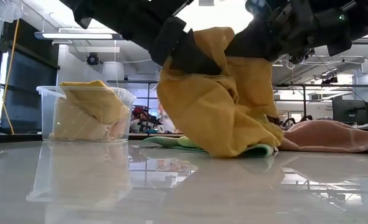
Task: Sort towels by color in basket
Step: Put the light orange towel into the top transparent bin
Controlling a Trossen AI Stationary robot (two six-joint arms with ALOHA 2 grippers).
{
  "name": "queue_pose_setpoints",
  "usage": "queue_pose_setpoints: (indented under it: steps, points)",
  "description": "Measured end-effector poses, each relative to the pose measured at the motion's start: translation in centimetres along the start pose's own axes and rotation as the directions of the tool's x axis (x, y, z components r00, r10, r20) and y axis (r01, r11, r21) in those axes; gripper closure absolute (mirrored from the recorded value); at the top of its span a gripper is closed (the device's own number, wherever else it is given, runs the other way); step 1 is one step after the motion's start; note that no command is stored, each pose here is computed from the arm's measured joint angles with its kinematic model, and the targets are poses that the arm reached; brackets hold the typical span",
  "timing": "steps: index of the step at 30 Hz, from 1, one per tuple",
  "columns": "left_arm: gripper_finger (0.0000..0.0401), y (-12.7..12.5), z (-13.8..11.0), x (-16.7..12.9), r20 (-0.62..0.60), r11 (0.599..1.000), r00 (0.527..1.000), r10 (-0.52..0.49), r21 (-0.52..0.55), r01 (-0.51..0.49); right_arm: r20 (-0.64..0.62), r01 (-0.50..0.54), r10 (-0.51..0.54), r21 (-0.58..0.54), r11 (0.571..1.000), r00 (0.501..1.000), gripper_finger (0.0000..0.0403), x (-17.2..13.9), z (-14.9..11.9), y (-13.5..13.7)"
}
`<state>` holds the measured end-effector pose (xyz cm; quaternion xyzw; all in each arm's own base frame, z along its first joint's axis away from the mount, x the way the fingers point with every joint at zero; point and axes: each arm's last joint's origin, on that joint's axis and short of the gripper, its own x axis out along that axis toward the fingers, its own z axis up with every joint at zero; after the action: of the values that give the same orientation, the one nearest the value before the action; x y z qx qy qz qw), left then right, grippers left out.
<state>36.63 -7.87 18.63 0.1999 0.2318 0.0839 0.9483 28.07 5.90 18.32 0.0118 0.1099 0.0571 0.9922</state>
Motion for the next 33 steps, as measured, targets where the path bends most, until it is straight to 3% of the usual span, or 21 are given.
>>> queue_pose_setpoints:
  steps: [7,14,20,22,24,26,29,31,33]
  points:
    - [0.0214,0.5,-0.3,0.4,0.004,0.994,0.995,-0.101,-0.045,0.101,0.029,-0.034,0.034,0.001,0.999,0.999,0.0365,0.0,0.3,0.2]
    - [0.0283,0.4,-0.5,0.4,-0.007,0.992,0.993,-0.117,-0.048,0.116,0.116,-0.052,0.052,-0.003,0.999,0.992,0.0288,-2.0,3.0,0.3]
    - [0.0377,0.7,1.2,-1.3,-0.008,0.998,0.999,-0.039,-0.050,0.039,0.120,0.070,-0.061,-0.074,0.995,0.991,0.0278,-5.8,5.2,2.1]
    - [0.0391,1.5,2.9,-3.1,-0.010,1.000,1.000,0.008,-0.020,-0.008,0.112,0.128,-0.119,-0.081,0.988,0.987,0.0278,-6.9,5.4,2.7]
    - [0.0387,2.6,4.6,-5.3,-0.023,0.992,0.992,0.128,0.016,-0.127,0.082,0.173,-0.165,-0.096,0.980,0.983,0.0277,-7.5,5.1,3.4]
    - [0.0380,4.0,5.9,-7.5,-0.046,0.952,0.953,0.298,0.093,-0.293,0.060,0.199,-0.194,-0.099,0.975,0.979,0.0277,-7.8,4.8,4.0]
    - [0.0375,7.2,7.3,-10.9,-0.071,0.794,0.810,0.582,0.260,-0.549,0.031,0.207,-0.205,-0.082,0.975,0.978,0.0277,-7.7,4.2,4.5]
    - [0.0376,10.0,7.8,-13.1,-0.097,0.705,0.719,0.688,0.327,-0.629,0.011,0.200,-0.200,-0.080,0.976,0.980,0.0277,-7.4,3.8,4.8]
    - [0.0379,13.2,7.8,-15.1,-0.119,0.667,0.669,0.734,0.312,-0.677,-0.003,0.197,-0.198,-0.085,0.977,0.980,0.0277,-7.1,3.4,5.1]
